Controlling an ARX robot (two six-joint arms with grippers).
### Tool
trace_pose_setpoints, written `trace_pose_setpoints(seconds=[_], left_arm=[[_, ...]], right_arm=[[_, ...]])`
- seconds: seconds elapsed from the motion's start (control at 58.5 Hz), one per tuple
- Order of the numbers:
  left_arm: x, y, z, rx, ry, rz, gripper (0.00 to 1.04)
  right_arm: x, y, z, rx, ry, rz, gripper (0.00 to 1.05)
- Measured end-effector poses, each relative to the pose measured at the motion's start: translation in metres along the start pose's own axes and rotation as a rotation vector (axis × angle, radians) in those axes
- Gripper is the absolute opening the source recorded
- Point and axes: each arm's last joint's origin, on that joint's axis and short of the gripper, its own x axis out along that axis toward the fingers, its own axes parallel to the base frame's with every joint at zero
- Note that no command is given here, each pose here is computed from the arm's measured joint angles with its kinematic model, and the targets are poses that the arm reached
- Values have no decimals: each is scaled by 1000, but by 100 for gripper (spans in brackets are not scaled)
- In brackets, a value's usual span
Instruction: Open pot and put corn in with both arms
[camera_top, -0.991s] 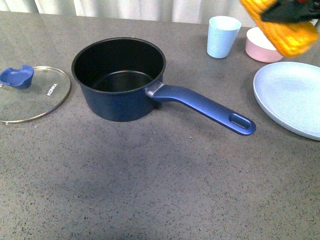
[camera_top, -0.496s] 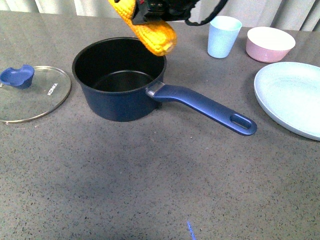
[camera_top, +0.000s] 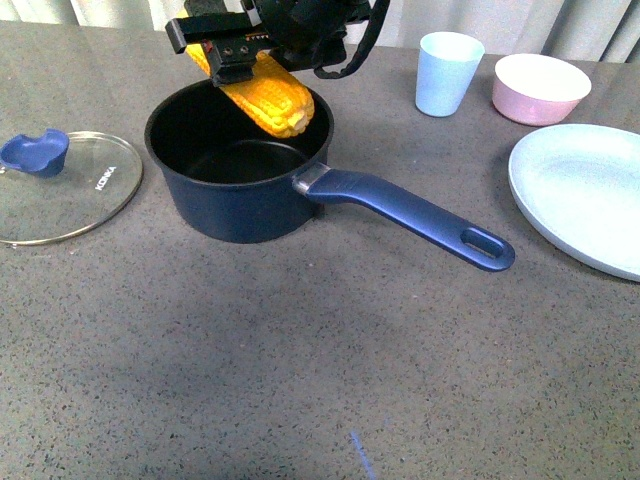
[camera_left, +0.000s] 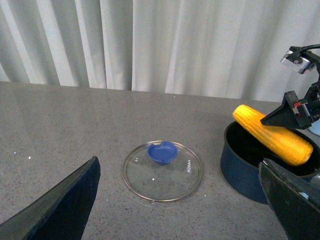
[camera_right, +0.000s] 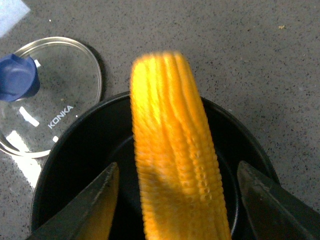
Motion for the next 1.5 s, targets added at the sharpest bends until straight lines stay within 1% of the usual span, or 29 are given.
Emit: trace_pose_setpoints(seconds=[0.171, 0.256, 0.359, 0.547, 0.615, 0.667, 0.718, 0.821, 0.838, 0.855, 0.872, 0.889, 0.906, 0.94, 1.009, 1.06, 1.128, 1.145, 1.214, 1.333, 1.504], left_arm=[[0, 0, 0, 0, 0, 0, 96], [0, 0, 0, 0, 0, 0, 96], [0, 0, 0, 0, 0, 0, 96], [0, 0, 0, 0, 0, 0, 96], [0, 0, 0, 0, 0, 0, 96], [0, 0, 0, 0, 0, 0, 96], [0, 0, 0, 0, 0, 0, 96], [0, 0, 0, 0, 0, 0, 96], [0, 0, 0, 0, 0, 0, 96], [0, 0, 0, 0, 0, 0, 96], [0, 0, 0, 0, 0, 0, 96], [0, 0, 0, 0, 0, 0, 96], [0, 0, 0, 0, 0, 0, 96], [0, 0, 0, 0, 0, 0, 96], [0, 0, 0, 0, 0, 1, 96], [0, 0, 0, 0, 0, 0, 96], [0, 0, 0, 0, 0, 0, 96], [0, 0, 0, 0, 0, 0, 96], [0, 0, 0, 0, 0, 0, 96], [0, 0, 0, 0, 0, 0, 96], [0, 0, 0, 0, 0, 0, 96]], right_arm=[[-10, -2, -7, 18, -14, -5, 97], [-21, -6, -9, 35, -34, -14, 95], [-45, -12, -6, 58, -94, -37, 96], [-114, -35, -5, 116, -258, -146, 96], [-157, -48, -15, 158, -343, -218, 96], [-191, -56, -30, 185, -391, -294, 96], [-204, -58, -35, 195, -404, -317, 96], [-212, -56, -34, 191, -426, -319, 96], [-210, -56, -35, 188, -432, -339, 95], [-209, -56, -37, 183, -462, -399, 92], [-209, -57, -43, 174, -512, -500, 87], [-210, -57, -48, 177, -544, -558, 83], [-211, -57, -51, 175, -558, -582, 81], [-214, -57, -64, 179, -599, -657, 74], [-224, -56, -83, 178, -636, -693, 64], [-240, -54, -104, 173, -661, -715, 50], [-252, -52, -124, 171, -664, -729, 36], [-253, -52, -127, 172, -663, -730, 34], [-258, -49, -147, 172, -643, -727, 20], [-266, -44, -168, 167, -631, -719, 1], [-278, -38, -190, 167, -638, -723, 2]])
